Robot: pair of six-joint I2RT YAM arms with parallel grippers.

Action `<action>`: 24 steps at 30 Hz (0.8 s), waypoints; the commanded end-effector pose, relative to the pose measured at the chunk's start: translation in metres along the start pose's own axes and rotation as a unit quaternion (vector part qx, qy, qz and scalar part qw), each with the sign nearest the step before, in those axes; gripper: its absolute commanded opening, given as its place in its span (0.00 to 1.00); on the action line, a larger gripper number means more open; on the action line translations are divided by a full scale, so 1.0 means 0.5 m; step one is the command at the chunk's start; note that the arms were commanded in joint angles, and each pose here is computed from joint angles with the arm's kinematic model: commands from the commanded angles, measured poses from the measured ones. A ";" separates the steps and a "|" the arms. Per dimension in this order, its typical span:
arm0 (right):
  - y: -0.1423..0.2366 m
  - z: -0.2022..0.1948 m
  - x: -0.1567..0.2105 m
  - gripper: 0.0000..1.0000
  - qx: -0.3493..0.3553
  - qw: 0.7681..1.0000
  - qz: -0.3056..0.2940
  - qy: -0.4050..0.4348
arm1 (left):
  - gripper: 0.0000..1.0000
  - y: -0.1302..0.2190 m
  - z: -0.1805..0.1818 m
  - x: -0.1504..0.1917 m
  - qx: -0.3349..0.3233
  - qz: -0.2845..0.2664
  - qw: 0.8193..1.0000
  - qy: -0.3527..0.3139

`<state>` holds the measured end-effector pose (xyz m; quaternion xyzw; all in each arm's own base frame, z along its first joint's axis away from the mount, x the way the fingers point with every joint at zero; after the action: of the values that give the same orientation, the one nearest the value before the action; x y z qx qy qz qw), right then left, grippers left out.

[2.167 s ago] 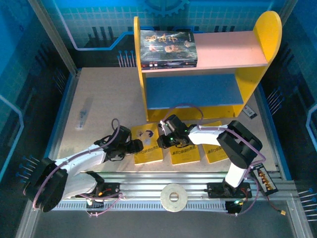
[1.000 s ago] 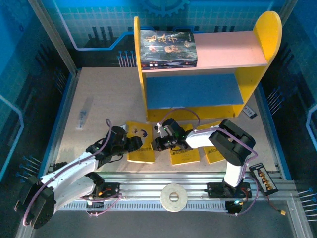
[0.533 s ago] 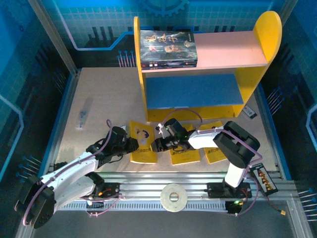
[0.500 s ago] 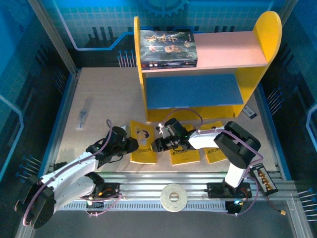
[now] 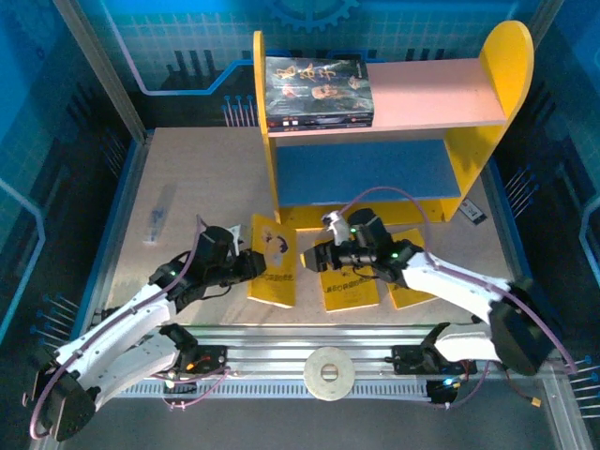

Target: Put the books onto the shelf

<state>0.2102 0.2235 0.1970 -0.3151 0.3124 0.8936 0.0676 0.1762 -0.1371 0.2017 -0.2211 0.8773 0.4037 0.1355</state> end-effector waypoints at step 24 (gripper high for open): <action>0.239 -0.042 0.041 0.80 -0.079 0.966 -0.180 -0.167 | 0.00 -0.006 -0.332 -0.163 0.162 -0.237 0.957 -0.036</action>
<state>0.1714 0.1162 0.2196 -0.2134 0.2035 0.9266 0.2332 0.2292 -0.2361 0.2877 -0.3040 0.8616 0.3122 0.2604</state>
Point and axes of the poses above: each hand's point on the last joint's axis, 136 mm out from that joint toward the fingers, its own y axis back along the fingers, its own z axis along the line the jaws close on, x = y × z, the point moved 8 cm from there along y, back along the fingers, and after that the axes turned 2 degrees about -y, right-handed, at the moved point
